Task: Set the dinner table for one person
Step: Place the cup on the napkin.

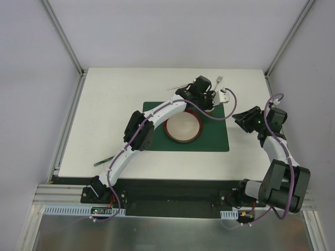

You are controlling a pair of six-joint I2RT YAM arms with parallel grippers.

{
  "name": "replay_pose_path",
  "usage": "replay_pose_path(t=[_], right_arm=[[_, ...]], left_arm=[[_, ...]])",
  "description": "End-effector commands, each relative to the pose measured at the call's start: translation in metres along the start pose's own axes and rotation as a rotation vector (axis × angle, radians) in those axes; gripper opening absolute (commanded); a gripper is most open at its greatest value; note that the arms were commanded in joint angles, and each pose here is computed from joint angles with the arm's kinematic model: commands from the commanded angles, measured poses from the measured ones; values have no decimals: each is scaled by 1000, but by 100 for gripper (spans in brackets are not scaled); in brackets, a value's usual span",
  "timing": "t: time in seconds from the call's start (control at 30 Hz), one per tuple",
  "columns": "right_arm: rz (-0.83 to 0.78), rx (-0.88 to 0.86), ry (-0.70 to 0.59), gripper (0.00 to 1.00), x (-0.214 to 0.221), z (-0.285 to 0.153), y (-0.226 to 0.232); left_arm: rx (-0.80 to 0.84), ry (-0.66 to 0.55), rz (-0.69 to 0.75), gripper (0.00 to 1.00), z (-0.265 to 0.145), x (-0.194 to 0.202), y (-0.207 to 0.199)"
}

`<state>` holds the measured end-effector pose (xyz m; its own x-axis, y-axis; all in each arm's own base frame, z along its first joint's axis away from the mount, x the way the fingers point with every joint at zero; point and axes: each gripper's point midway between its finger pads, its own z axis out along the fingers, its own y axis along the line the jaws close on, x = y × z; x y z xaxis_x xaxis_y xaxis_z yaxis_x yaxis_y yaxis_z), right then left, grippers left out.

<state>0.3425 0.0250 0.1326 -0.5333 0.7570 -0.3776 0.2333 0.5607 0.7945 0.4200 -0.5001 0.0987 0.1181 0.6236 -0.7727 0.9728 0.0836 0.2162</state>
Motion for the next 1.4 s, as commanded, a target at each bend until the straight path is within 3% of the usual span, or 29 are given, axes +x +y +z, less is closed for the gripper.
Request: replay_pose_path(t=[0.0,0.13,0.27,0.37,0.7,1.03,1.37], right_arm=[[-31,-30,-13,42,-3,-5,7],[-31,-31,-12,42,-2,-5,7],[-29,-30,-11,42,-2,-4,6],[-26,-30,-11,42,-2,-4,6],[-20,-25,-7,42,-1,-1,2],[-11,-29,-5,41,0,3,3],[-27,-34,5,40,7,6,8]], left_arm=[[-15,14,10,0,6,14,10],[-21,15,9,4,6,14,11],[-30,13,2,57,5,13,12],[-37,9,1,71,5,11,13],[-63,4,21,73,-8,0,18],[-153,-108,83,74,-81,-76,32],[-296,-84,122,65,-128,-100,46]])
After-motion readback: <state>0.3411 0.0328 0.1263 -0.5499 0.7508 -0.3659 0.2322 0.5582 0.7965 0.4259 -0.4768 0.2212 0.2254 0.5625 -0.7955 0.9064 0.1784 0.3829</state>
